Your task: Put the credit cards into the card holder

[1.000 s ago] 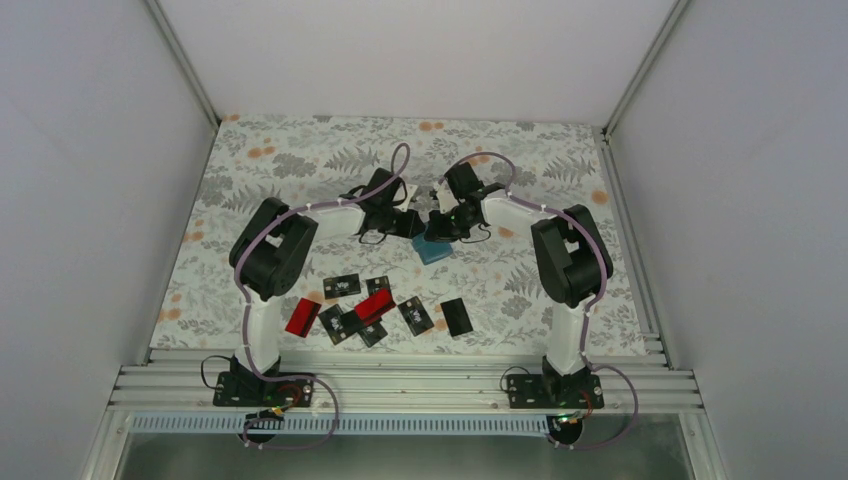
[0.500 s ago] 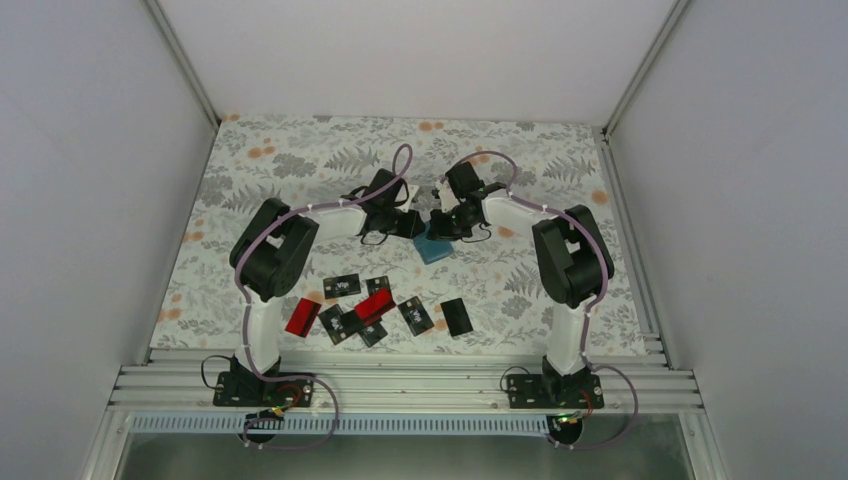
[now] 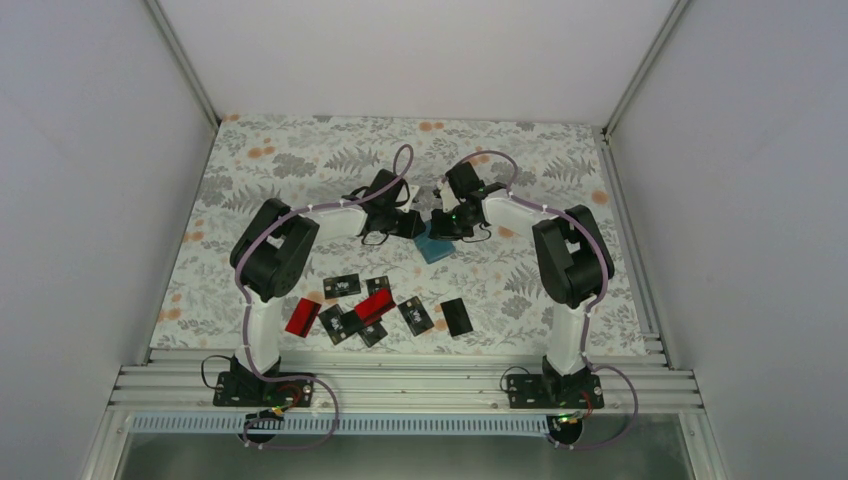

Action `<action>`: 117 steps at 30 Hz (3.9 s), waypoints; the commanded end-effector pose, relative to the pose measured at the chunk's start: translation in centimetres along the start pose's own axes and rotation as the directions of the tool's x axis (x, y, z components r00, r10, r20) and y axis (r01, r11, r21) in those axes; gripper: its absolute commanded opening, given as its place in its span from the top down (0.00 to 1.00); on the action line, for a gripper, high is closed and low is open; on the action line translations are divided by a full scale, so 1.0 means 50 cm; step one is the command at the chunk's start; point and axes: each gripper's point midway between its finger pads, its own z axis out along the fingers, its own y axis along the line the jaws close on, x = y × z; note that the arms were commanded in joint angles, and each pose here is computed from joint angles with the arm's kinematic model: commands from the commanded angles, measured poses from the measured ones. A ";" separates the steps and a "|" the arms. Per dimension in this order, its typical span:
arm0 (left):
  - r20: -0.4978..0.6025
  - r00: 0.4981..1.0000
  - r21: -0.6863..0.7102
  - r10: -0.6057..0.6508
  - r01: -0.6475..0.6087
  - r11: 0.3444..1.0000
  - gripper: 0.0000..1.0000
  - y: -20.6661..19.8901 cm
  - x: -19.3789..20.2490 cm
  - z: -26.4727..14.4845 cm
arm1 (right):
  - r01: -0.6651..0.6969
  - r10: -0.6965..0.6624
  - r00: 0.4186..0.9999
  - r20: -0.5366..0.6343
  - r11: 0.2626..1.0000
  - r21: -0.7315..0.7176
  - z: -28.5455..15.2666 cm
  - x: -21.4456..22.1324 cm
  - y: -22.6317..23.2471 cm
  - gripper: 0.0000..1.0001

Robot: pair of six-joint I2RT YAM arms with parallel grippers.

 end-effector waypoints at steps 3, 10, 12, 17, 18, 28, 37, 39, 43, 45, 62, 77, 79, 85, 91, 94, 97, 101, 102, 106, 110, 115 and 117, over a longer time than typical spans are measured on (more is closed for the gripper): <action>-0.120 0.992 -0.108 -0.032 0.019 0.994 0.85 0.058 0.084 0.022 | -0.048 0.052 0.997 -0.053 0.996 0.070 0.009 0.041 -0.044 0.95; -0.119 0.993 -0.113 -0.028 0.014 0.994 0.85 0.059 0.083 0.021 | -0.074 0.083 0.993 -0.088 0.992 0.103 0.024 0.070 -0.066 0.95; -0.118 0.993 -0.114 -0.027 0.014 0.993 0.85 0.060 0.083 0.021 | -0.077 0.088 0.992 -0.088 0.989 0.124 0.024 0.073 -0.073 0.96; -0.122 0.992 -0.117 -0.024 0.010 0.993 0.85 0.062 0.084 0.022 | -0.082 0.093 0.990 -0.103 0.991 0.110 0.021 0.076 -0.066 0.96; -0.124 0.992 -0.119 -0.024 0.010 0.993 0.85 0.063 0.085 0.022 | -0.086 0.098 0.990 -0.105 0.991 0.106 0.021 0.077 -0.066 0.96; -0.116 0.993 -0.126 -0.015 0.000 0.992 0.85 0.064 0.079 0.023 | -0.128 0.154 0.969 -0.194 0.982 0.140 0.043 0.118 -0.085 0.96; -0.109 0.994 -0.145 0.001 -0.017 0.989 0.85 0.059 0.069 0.017 | -0.162 0.223 0.918 -0.327 0.966 0.203 0.079 0.199 -0.124 0.96; -0.105 0.994 -0.145 0.007 -0.022 0.989 0.85 0.054 0.065 0.017 | -0.171 0.242 0.906 -0.346 0.960 0.223 0.085 0.212 -0.132 0.96; -0.102 0.995 -0.144 0.019 -0.034 0.989 0.85 0.041 0.056 0.022 | -0.166 0.276 0.889 -0.364 0.937 0.306 0.086 0.228 -0.160 0.96; -0.101 0.995 -0.153 0.022 -0.037 0.988 0.85 0.041 0.056 0.024 | -0.154 0.295 0.879 -0.374 0.919 0.364 0.084 0.240 -0.182 0.96; -0.102 0.994 -0.171 0.029 -0.047 0.984 0.85 0.051 0.076 0.025 | -0.104 0.353 0.802 -0.482 0.877 0.469 0.091 0.280 -0.194 0.96; 0.104 0.994 0.101 -0.015 0.005 0.995 0.93 -0.076 -0.009 -0.076 | -0.148 0.256 0.871 -0.418 0.950 0.274 0.117 0.208 -0.108 0.96; 0.102 0.994 0.131 -0.029 0.016 0.991 0.93 -0.085 -0.006 -0.075 | -0.161 0.249 0.876 -0.413 0.958 0.236 0.119 0.204 -0.094 0.96; 0.083 0.995 0.174 -0.054 0.039 0.984 0.96 -0.090 0.007 -0.058 | -0.159 0.223 0.897 -0.382 0.969 0.191 0.109 0.184 -0.073 0.96; -0.027 0.994 0.028 -0.103 0.103 0.994 0.96 -0.019 0.098 0.011 | -0.158 0.216 0.904 -0.370 0.971 0.179 0.108 0.178 -0.069 0.96; -0.113 0.982 -0.050 -0.151 0.146 0.988 0.97 0.023 0.192 0.046 | -0.159 0.214 0.907 -0.363 0.971 0.177 0.108 0.173 -0.068 0.96; -0.159 0.967 -0.153 -0.198 0.174 0.973 0.97 0.064 0.260 0.057 | -0.157 0.210 0.910 -0.358 0.973 0.171 0.107 0.171 -0.066 0.96; -0.144 0.968 -0.172 -0.205 0.180 0.969 0.97 0.066 0.255 0.048 | -0.155 0.203 0.916 -0.347 0.975 0.161 0.104 0.165 -0.061 0.96; -0.127 0.973 -0.169 -0.195 0.173 0.970 0.97 0.060 0.238 0.040 | -0.152 0.199 0.918 -0.344 0.976 0.158 0.101 0.162 -0.059 0.96; -0.058 0.989 -0.166 -0.139 0.127 0.978 0.97 0.024 0.152 -0.003 | -0.140 0.177 0.932 -0.317 0.981 0.135 0.081 0.140 -0.041 0.80; -0.020 0.997 -0.149 -0.081 0.077 0.986 0.95 -0.011 0.083 -0.031 | -0.121 0.145 0.953 -0.265 0.987 0.102 0.048 0.097 -0.013 0.70; 0.013 0.999 -0.143 -0.035 0.036 0.989 0.95 -0.037 0.027 -0.051 | -0.098 0.108 0.977 -0.184 0.993 0.066 -0.010 0.044 0.022 0.62; 0.033 0.999 -0.129 -0.023 0.027 0.991 0.95 -0.052 0.005 -0.064 | -0.092 0.099 0.983 -0.152 0.994 0.057 -0.034 0.031 0.031 0.57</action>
